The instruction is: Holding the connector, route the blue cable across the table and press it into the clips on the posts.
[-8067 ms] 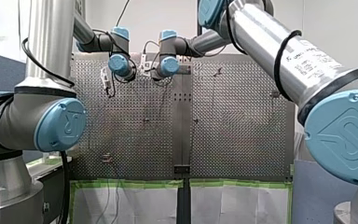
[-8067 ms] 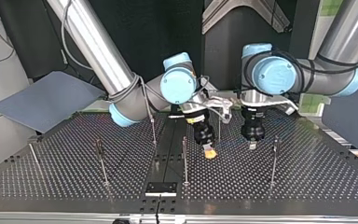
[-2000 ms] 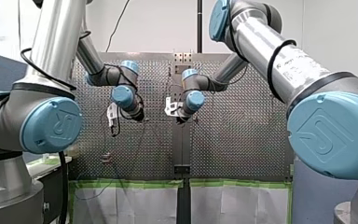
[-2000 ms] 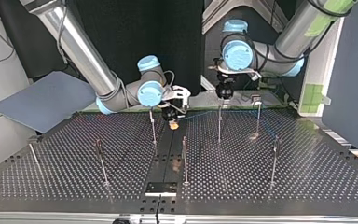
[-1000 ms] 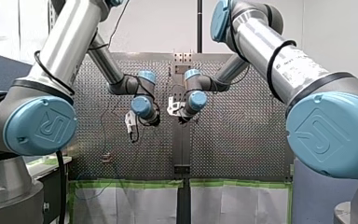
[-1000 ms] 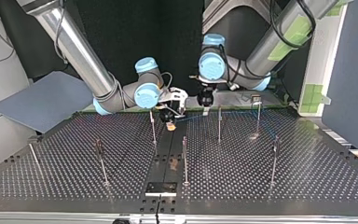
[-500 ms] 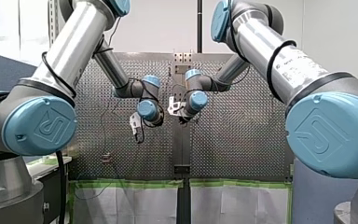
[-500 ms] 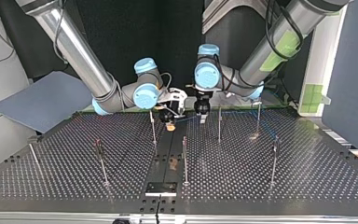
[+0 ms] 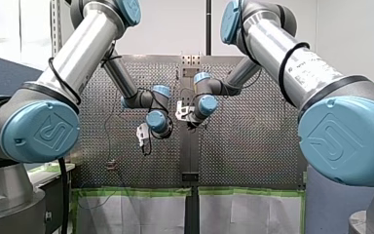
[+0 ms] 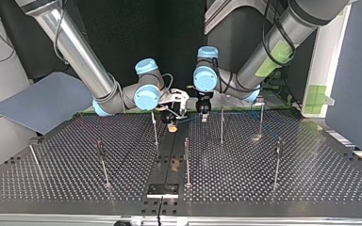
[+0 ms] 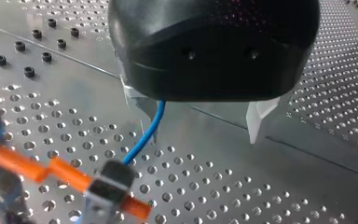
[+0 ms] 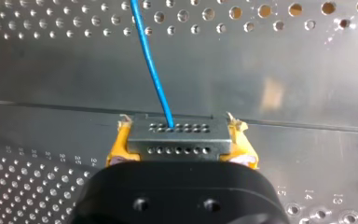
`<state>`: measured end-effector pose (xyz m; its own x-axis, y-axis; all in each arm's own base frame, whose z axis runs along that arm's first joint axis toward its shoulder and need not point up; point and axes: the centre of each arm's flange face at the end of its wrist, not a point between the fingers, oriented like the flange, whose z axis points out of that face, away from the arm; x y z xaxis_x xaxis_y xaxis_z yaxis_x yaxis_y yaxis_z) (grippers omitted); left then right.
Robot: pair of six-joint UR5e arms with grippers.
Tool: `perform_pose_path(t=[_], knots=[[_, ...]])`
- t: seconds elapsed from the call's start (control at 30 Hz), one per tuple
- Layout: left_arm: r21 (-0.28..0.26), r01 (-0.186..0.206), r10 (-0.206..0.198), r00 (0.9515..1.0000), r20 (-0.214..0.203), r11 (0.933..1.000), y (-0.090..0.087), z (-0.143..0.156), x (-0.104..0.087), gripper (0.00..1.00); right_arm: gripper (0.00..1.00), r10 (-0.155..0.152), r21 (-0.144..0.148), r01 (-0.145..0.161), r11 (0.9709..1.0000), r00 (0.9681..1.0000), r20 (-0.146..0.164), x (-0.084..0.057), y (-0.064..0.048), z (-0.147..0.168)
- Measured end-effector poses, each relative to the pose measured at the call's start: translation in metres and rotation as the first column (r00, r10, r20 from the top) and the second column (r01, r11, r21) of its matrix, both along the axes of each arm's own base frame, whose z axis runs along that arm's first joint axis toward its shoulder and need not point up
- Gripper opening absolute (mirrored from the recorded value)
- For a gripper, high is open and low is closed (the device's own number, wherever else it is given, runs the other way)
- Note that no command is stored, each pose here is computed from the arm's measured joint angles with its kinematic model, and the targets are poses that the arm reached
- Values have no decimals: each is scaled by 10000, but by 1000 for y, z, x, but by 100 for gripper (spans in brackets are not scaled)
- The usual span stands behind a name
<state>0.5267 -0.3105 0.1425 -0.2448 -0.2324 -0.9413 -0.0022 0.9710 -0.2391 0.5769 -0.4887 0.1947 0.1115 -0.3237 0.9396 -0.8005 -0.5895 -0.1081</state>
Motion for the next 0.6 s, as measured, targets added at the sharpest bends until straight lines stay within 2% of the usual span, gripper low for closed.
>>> perform_pose_path(t=[0.03, 0.07, 0.1, 0.37, 0.6], knots=[[5, 1, -1, 10000, -1, 10000, 0, 0, 0, 22, 0, -1, -2, 1, 10000, 10000, -1, 0, 0, 0], [6, 4, -4, 10000, 0, 10000, 0, 0, 0, 6, 0, -1, -5, 1, 10000, 10000, -1, 0, 0, 0], [-3, 11, -11, 10000, 12, 10000, -1, 0, 0, 0, 0, 2, -8, -2, 10000, 10000, -1, 0, 0, 0], [-331, 20, -16, 9999, 129, 9994, -5, 13, -2, 0, 0, 59, -76, -59, 10000, 9999, 94, -1, -1, 9], [-662, -75, 94, 9995, 288, 9978, -3, 45, -7, 0, 0, 53, -423, -29, 9991, 9985, 553, -7, -2, 52]])
